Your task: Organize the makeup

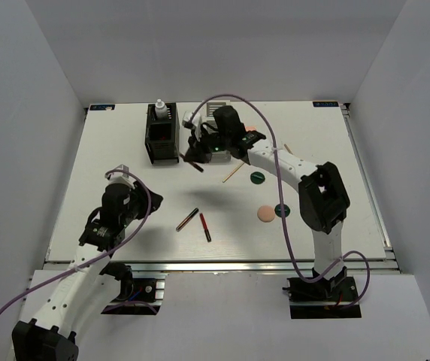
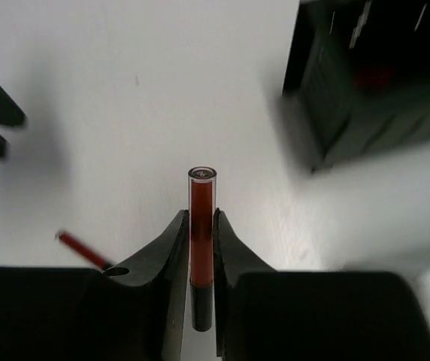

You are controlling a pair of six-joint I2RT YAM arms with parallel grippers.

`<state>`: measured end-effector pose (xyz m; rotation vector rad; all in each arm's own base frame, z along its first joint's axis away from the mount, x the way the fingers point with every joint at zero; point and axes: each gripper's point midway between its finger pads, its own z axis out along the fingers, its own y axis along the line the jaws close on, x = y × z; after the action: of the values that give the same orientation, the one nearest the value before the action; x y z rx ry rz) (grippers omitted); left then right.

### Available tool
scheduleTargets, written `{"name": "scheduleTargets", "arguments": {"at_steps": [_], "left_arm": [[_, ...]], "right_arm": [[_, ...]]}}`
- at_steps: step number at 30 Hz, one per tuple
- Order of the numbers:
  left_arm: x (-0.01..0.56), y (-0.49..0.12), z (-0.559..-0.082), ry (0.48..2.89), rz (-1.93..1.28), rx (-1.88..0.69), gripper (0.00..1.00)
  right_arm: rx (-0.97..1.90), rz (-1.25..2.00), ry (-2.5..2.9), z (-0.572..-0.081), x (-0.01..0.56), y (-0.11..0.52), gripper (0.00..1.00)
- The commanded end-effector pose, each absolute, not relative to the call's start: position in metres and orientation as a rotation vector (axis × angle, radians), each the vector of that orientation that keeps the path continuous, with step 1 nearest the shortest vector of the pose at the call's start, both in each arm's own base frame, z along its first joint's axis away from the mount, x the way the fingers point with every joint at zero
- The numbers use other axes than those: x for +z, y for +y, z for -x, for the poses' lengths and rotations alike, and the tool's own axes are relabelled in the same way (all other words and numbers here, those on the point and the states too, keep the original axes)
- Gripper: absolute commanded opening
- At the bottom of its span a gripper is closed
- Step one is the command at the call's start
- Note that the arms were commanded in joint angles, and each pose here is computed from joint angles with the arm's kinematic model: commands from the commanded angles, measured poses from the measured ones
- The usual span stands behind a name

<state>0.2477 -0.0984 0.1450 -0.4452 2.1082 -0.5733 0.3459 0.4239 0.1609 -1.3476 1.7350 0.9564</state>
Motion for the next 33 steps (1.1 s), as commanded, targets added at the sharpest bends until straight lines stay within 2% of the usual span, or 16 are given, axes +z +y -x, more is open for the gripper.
{"name": "scheduleTargets", "arguments": {"at_steps": [1, 4, 5, 6, 8, 9, 10, 13, 15, 24, 26, 27, 30, 33], "left_arm": [[0.145, -0.110, -0.245, 2.107, 0.444, -0.663, 0.53], [0.139, -0.110, -0.243, 2.119, 0.447, -0.662, 0.53], [0.136, -0.109, -0.242, 2.124, 0.451, -0.657, 0.53], [0.135, -0.109, -0.241, 2.128, 0.448, -0.657, 0.53], [0.132, -0.111, -0.240, 2.135, 0.445, -0.663, 0.54], [0.129, -0.111, -0.240, 2.142, 0.445, -0.662, 0.55], [0.127, -0.112, -0.240, 2.146, 0.443, -0.666, 0.55], [0.123, -0.114, -0.239, 2.166, 0.428, -0.673, 0.57], [0.122, -0.116, -0.239, 2.175, 0.418, -0.676, 0.57], [0.121, -0.117, -0.241, 2.184, 0.394, -0.672, 0.61], [0.122, -0.117, -0.243, 2.185, 0.389, -0.664, 0.64], [0.122, -0.117, -0.244, 2.185, 0.371, -0.658, 0.68], [0.123, -0.121, -0.249, 2.197, 0.306, -0.649, 0.69], [0.119, -0.129, -0.255, 2.223, 0.201, -0.628, 0.68]], "right_arm": [[1.003, 1.391, 1.106, -0.343, 0.291, 0.463, 0.00], [1.011, 1.315, 0.951, -0.359, 0.335, 0.484, 0.00], [1.010, 1.281, 0.976, -0.374, 0.325, 0.493, 0.00], [1.020, 1.219, 0.955, -0.382, 0.349, 0.498, 0.00], [0.979, 1.115, 0.946, -0.410, 0.345, 0.511, 0.00], [0.970, 1.038, 0.896, -0.419, 0.365, 0.511, 0.00], [0.967, 1.000, 0.924, -0.432, 0.347, 0.518, 0.00], [0.908, 0.854, 0.920, -0.462, 0.355, 0.519, 0.00], [0.891, 0.826, 0.960, -0.477, 0.332, 0.525, 0.00], [0.863, 0.787, 1.048, -0.495, 0.286, 0.528, 0.00], [0.873, 0.808, 1.069, -0.491, 0.274, 0.527, 0.27], [0.877, 0.812, 1.061, -0.487, 0.276, 0.526, 0.46], [0.895, 0.840, 1.061, -0.479, 0.275, 0.523, 0.61], [0.929, 0.844, 1.064, -0.473, 0.282, 0.517, 0.65]]}}
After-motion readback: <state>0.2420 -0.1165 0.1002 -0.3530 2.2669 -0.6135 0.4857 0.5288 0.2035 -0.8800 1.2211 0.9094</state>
